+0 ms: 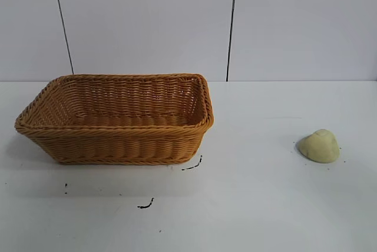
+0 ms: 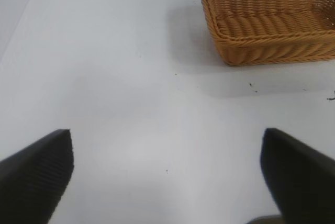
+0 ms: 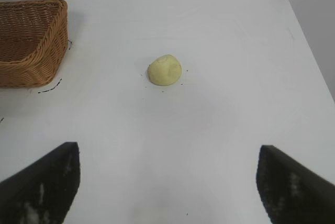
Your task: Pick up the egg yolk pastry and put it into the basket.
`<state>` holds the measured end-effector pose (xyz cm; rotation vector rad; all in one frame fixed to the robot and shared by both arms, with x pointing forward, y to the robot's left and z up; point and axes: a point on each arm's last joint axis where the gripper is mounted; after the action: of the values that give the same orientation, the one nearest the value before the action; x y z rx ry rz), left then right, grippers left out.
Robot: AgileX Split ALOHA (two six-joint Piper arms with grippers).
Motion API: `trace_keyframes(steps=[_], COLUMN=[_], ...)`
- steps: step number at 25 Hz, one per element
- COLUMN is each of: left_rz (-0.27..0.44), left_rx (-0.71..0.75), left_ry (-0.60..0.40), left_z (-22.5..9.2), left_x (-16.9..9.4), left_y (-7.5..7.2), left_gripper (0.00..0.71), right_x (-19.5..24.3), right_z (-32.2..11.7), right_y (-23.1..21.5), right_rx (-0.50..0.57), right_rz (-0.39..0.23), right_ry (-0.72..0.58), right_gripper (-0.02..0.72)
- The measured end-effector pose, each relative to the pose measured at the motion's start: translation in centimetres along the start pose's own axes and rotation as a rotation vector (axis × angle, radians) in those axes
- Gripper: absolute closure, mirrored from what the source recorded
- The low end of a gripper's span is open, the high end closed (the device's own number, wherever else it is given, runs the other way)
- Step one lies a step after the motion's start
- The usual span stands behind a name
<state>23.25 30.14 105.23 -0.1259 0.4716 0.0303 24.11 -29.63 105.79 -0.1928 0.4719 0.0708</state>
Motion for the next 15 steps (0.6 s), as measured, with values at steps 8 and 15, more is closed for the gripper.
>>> trace_keyframes(steps=[8,15], left_rz=[0.000,0.000], left_rx=[0.000,0.000], left_ry=[0.000,0.000], left_z=[0.0,0.0], left_x=[0.0,0.0], left_y=[0.0,0.0], left_gripper=[0.014,0.014], right_x=[3.9,12.4], right_z=[6.3,11.9], right_y=[-1.5,-2.9], right_rx=[0.008,0.004], right_rz=[0.040,0.096], right_ry=[0.244,0.515], right_gripper=[0.048,0.048])
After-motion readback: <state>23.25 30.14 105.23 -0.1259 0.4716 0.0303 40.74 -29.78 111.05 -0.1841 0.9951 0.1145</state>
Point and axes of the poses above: a point on each arm's last joint axis where the gripper is mounted, x pointing out along that axis toward the gripper, y along the wrist's bending axis when the last joint is at zero, z = x × y, and after that the axes turned 12 degrees about -x, right-handed
